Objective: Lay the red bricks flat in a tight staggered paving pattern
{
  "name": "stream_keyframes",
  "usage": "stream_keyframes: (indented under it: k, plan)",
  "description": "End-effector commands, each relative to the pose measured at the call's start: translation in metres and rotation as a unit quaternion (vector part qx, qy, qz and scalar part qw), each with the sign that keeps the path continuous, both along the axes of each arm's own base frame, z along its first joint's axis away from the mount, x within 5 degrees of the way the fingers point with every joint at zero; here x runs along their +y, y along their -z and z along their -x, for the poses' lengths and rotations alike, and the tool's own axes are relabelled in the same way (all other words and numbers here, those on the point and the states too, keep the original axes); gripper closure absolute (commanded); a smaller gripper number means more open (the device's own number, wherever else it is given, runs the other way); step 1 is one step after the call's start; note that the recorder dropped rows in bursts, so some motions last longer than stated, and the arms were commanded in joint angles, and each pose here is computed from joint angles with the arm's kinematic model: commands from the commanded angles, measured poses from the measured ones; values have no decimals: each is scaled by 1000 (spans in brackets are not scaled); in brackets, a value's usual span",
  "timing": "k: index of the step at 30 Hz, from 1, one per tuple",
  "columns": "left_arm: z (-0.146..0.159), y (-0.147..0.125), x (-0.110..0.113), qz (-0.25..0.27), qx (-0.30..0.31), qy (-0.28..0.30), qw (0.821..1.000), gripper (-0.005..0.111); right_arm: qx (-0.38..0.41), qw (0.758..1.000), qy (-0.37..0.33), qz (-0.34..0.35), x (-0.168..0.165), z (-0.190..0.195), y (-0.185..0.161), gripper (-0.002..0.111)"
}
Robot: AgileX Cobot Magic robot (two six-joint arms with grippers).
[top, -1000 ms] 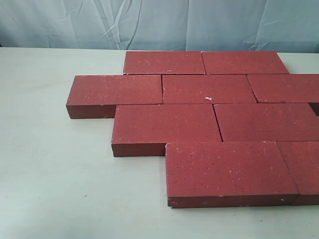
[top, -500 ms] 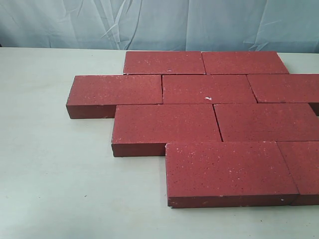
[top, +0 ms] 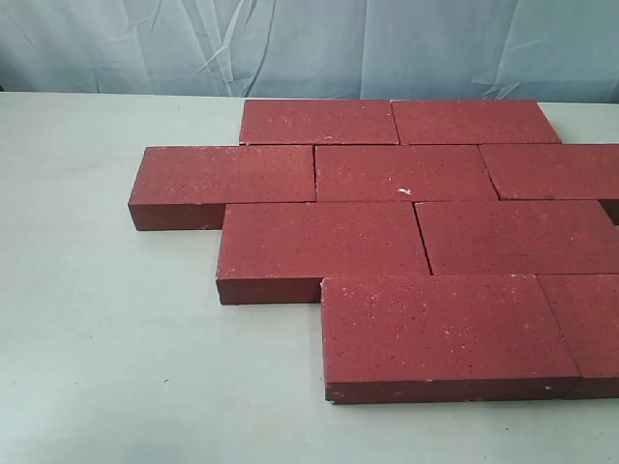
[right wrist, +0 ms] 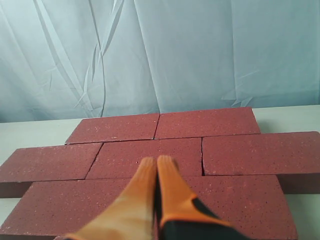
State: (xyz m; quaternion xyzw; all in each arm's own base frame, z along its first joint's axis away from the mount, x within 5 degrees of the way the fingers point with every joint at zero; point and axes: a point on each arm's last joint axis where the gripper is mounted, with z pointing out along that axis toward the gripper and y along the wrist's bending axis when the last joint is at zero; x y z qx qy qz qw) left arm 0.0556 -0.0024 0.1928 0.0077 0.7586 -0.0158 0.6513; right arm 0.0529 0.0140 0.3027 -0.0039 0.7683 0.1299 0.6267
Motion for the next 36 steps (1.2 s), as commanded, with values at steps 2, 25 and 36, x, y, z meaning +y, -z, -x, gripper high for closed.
stream_keyframes:
  k: [2,25,36]
  plan:
    - [0,1,0,2,-4,-1,1000,107,-1,1000,2,0,0,0,1,109]
    - [0,1,0,-1,-4,-1,1000,107,89,996,2,12,1,-9,62,109]
    - [0,1,0,-1,-4,-1,1000,107,133,991,4,16,1,-10,99,109]
